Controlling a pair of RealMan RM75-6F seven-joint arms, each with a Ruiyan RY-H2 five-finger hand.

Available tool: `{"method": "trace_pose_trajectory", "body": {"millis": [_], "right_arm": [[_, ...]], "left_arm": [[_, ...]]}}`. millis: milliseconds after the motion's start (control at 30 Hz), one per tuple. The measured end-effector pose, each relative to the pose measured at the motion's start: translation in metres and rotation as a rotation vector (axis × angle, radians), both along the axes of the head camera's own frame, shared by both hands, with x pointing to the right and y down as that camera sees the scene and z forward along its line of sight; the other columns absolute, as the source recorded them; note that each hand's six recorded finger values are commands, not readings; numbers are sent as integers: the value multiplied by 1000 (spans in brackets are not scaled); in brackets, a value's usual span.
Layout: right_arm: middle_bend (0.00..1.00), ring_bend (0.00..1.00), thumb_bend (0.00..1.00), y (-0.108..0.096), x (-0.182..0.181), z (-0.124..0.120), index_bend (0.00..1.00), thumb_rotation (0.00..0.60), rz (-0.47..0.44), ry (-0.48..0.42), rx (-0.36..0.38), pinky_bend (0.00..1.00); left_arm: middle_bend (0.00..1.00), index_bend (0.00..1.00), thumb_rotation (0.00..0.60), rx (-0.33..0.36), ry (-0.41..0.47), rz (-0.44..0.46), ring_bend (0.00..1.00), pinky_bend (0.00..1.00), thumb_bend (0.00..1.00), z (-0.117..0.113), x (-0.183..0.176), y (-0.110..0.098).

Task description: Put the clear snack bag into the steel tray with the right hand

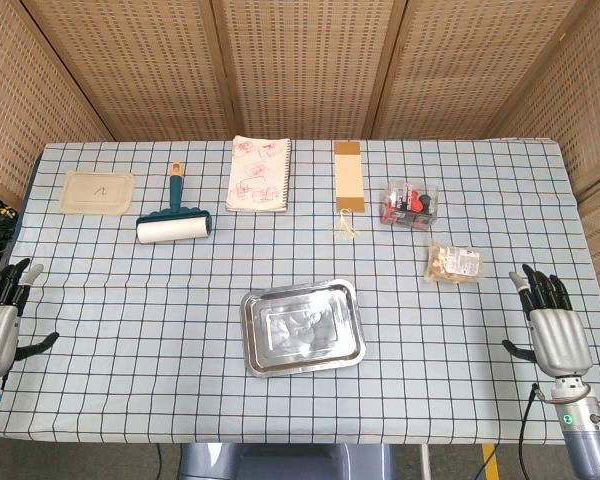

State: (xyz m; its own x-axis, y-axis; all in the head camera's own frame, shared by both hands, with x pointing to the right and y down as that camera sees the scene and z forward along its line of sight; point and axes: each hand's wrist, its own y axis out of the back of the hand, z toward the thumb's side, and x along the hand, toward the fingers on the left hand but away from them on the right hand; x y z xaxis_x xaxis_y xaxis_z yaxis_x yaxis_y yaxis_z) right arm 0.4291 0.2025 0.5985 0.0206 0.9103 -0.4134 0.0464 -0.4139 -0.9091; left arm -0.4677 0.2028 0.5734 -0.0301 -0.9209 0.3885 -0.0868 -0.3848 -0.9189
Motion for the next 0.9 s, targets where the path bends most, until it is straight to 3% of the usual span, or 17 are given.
{"method": "trace_pose_trajectory", "body": {"millis": [700, 900], "right_arm": [[0, 0, 141, -3, -7, 4, 37, 600, -3, -13, -17, 0], [0, 0, 141, -21, -20, 10, 37, 600, -35, -22, -37, 0]], "left_arm": [[0, 0, 600, 25, 7, -8, 0, 0, 154, -8, -3, 1], [0, 0, 600, 33, -2, -3, 0, 0, 167, -9, -1, 1]]}}
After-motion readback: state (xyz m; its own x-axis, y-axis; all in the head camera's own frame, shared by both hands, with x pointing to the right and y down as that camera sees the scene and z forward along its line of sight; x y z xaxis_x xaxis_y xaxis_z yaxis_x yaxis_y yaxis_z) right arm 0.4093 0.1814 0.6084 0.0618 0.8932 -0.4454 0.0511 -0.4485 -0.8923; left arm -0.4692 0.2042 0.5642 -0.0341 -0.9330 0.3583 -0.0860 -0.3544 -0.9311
